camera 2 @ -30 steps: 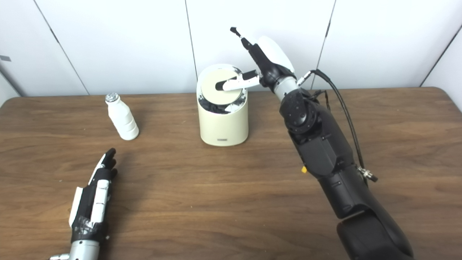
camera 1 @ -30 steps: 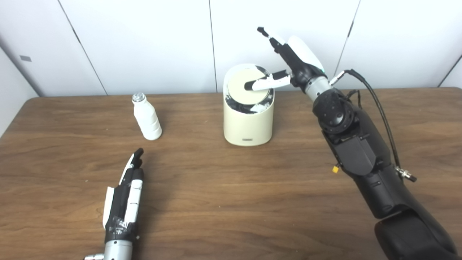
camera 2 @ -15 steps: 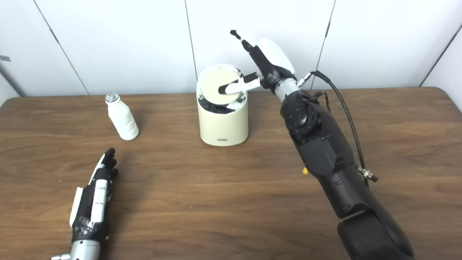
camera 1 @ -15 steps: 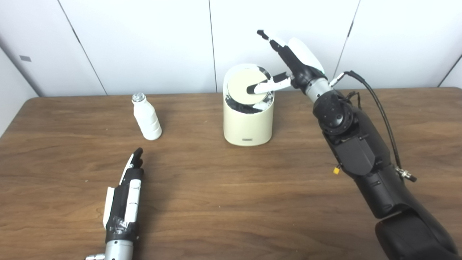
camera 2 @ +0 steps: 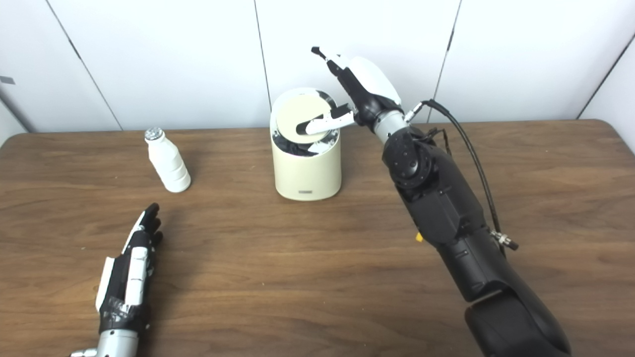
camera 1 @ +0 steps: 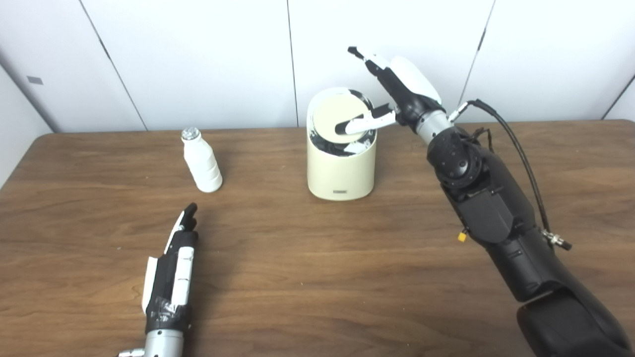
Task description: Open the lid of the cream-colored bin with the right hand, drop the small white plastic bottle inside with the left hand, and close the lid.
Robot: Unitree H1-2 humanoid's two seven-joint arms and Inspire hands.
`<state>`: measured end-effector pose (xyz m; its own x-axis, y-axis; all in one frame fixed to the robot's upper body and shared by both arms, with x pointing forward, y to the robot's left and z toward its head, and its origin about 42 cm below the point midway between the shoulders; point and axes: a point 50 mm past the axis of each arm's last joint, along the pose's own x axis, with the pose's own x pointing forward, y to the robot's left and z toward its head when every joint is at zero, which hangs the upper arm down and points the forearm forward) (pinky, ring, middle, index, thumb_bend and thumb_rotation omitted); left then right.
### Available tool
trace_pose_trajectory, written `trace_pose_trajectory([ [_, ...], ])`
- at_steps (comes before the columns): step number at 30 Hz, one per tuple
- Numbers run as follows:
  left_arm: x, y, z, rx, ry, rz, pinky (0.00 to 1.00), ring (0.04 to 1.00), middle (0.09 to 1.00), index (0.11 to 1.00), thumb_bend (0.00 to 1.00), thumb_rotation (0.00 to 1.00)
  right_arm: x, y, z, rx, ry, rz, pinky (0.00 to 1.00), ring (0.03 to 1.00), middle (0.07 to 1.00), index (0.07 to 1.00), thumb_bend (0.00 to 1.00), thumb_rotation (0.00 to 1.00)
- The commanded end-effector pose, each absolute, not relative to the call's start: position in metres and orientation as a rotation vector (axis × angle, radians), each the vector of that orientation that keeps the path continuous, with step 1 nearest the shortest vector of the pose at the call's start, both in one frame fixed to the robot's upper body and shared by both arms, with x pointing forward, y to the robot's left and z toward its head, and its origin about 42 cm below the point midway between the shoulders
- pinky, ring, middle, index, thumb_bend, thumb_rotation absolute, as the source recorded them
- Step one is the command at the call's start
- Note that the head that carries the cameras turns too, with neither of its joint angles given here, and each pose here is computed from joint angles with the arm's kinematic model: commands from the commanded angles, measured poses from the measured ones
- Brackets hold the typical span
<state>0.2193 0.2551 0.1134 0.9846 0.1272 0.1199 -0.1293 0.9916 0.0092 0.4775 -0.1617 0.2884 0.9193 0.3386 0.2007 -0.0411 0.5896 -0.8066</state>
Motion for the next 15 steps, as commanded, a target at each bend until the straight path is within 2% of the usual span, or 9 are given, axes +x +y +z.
trace_pose_trajectory([
  [1,0.2139,0.2490,0.1132,0.000,-0.127,0.130,1.00,1.000,1.000,0.968,0.65,0.95,0.4799,-0.1622,0.3128,-0.940,-0.442,0.213,0.97,0.976,0.956,0.945,0.90,0.36],
  [15,0.2144,0.2489,0.1145,-0.008,-0.135,0.131,1.00,1.000,1.000,0.964,0.64,0.94,0.4792,-0.1648,0.3034,-0.973,-0.441,0.219,0.98,0.985,0.952,0.939,0.91,0.31],
])
